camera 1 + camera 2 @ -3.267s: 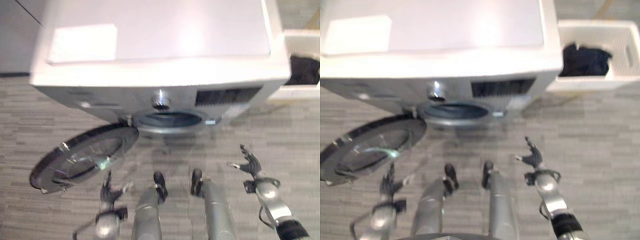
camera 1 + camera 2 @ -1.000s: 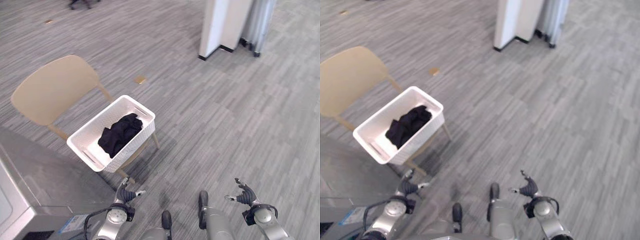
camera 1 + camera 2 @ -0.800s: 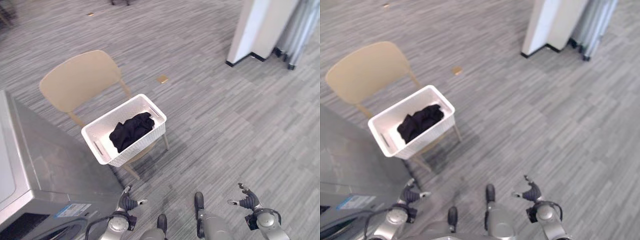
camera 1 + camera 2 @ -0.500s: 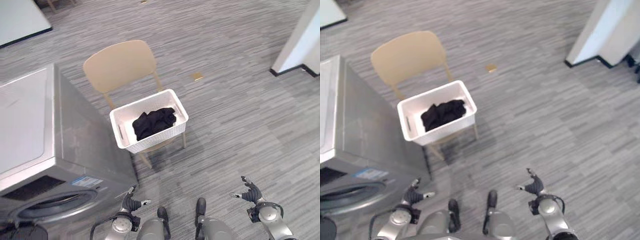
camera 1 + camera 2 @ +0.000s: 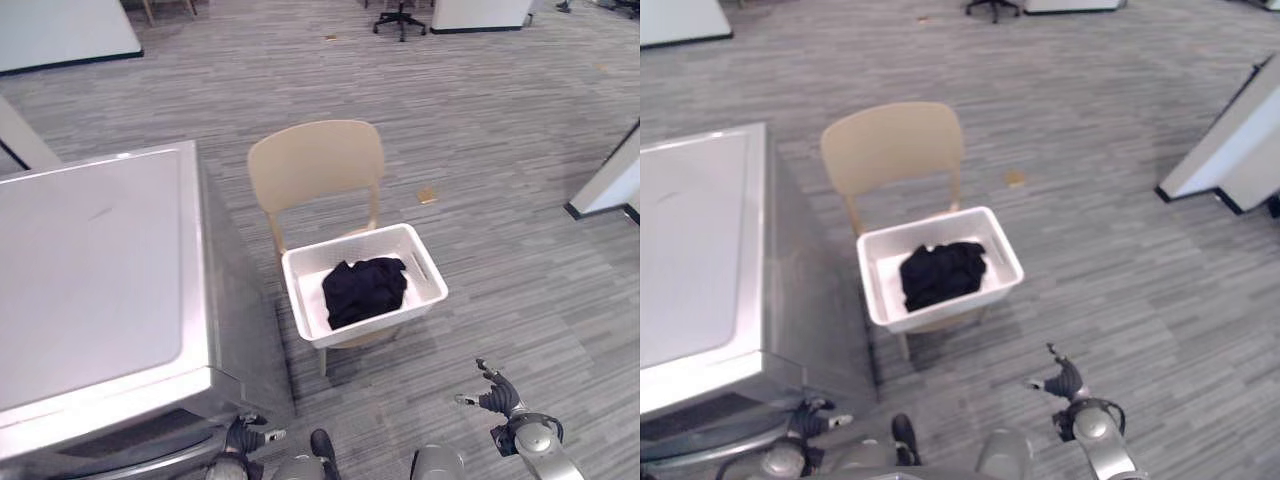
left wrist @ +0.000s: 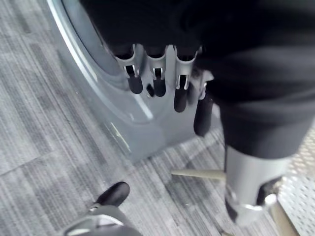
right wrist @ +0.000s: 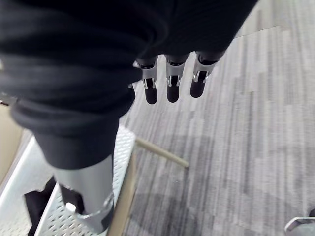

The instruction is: Grab the laundry basket,head to the washer,open it,put in the laundry and shut it.

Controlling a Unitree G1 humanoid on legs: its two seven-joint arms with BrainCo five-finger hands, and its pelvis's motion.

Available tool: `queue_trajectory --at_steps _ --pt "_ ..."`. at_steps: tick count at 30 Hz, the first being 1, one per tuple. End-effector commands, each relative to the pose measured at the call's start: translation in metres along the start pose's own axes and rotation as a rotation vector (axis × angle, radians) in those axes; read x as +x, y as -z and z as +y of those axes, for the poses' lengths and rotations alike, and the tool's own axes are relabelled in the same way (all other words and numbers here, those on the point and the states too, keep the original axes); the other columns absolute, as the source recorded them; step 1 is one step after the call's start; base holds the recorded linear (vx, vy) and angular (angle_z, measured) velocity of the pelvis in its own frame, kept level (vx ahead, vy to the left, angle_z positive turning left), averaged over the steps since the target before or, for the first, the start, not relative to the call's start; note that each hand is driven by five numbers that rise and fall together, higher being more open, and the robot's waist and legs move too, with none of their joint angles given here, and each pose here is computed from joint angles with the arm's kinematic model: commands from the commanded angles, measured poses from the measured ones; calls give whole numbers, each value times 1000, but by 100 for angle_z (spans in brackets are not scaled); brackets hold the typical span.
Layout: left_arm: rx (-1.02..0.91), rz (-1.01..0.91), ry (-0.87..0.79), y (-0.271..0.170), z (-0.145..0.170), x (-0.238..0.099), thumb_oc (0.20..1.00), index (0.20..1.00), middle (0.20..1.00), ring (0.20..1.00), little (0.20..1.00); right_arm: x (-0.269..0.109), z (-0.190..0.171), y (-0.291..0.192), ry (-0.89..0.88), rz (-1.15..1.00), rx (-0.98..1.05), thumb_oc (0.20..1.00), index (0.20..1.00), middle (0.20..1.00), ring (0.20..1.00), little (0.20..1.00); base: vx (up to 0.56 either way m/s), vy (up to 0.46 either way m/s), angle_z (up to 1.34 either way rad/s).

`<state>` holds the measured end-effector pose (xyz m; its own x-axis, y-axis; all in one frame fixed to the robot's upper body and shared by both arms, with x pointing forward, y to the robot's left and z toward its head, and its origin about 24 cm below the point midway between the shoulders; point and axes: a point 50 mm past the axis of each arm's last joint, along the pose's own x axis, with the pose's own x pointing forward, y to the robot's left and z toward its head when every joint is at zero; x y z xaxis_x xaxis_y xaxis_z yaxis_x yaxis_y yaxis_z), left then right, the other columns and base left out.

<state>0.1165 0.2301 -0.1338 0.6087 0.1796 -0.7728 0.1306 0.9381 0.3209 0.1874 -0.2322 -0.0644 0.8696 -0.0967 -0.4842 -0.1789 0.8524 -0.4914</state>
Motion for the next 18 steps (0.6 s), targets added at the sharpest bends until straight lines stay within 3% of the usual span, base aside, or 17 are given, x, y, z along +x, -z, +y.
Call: queue_trajectory --at_steps 1,9,18 --pt "-33 -157 -141 -37 36 6 1000 1000 1000 1000 1000 13 -28 -31 58 -134 -140 1000 1000 1000 1000 1000 190 -168 81" --pt "15 -132 -97 -25 29 3 1000 1000 1000 1000 1000 21 -43 -76 40 -314 -368 1000 1000 1000 1000 1000 30 -200 99" --pt "2 -183 -102 -42 33 8 1000 1000 1000 1000 1000 56 -53 -112 48 -337 -616 1000 1000 1000 1000 1000 -99 -120 22"
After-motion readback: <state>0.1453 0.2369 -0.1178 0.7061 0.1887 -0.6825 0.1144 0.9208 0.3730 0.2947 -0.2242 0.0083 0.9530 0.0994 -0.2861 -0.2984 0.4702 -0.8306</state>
